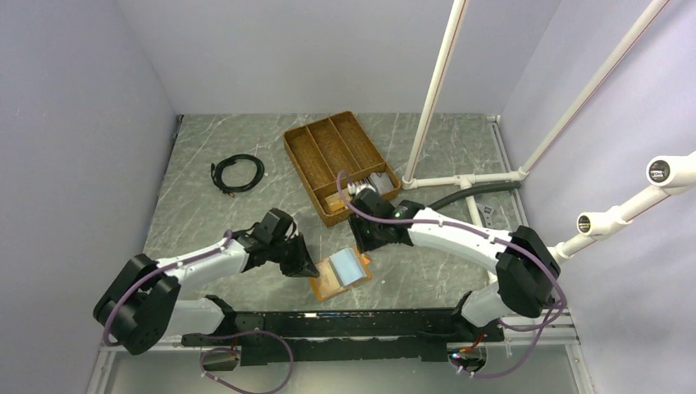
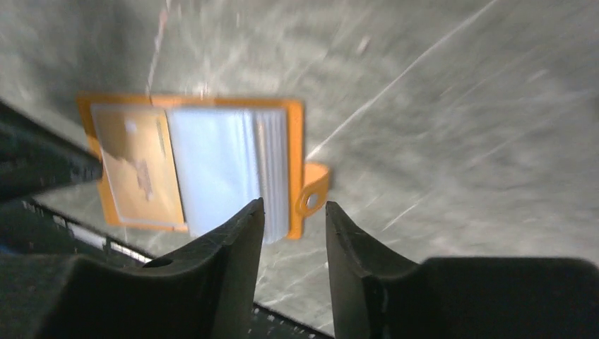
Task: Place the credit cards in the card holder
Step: Insert the credit card into the card holder, then pick up the credit card from the storage box.
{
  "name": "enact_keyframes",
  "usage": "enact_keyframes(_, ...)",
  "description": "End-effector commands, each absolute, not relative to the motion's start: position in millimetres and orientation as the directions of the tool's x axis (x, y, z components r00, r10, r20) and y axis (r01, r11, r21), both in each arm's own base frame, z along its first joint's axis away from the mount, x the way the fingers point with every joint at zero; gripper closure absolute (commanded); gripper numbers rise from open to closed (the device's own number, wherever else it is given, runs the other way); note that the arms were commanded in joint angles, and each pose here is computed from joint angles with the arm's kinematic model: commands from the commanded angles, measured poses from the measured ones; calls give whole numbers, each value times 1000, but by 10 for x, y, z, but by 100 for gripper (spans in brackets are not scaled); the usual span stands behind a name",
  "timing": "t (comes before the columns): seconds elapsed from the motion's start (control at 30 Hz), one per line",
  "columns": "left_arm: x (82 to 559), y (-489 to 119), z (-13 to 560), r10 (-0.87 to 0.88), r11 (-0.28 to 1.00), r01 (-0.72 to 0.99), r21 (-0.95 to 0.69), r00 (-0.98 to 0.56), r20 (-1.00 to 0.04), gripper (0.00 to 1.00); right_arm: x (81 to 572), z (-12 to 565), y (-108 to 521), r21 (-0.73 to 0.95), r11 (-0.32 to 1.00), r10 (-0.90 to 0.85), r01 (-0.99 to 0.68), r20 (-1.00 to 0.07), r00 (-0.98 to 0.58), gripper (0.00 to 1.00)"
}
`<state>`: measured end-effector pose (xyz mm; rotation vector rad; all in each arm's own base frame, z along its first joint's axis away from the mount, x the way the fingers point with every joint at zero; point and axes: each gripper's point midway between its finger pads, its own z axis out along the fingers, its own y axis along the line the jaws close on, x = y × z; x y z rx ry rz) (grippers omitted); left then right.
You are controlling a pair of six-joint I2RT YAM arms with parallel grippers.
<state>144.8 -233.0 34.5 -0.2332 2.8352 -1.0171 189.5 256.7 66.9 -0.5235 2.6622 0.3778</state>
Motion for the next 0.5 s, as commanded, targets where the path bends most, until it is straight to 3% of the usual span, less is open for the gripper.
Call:
enact_keyframes(0.0,1630,-2429,845,-143,738,20,-674,-972,-186,82,2692,1312,2369,-15,925,-304,-379,-628,-717,58)
enact_keyframes(0.2,1707,-2471,1185,-86,729,121,-674,-960,-266,61,3618,1646,2418,15,913,-273,-408,-721,-637,36)
enact_keyframes(0.47,1681,-2591,1268,-45,677,157,-719,-966,-254,54,4278,1276,2212,-65,923,-332,-380,-634,-698,33)
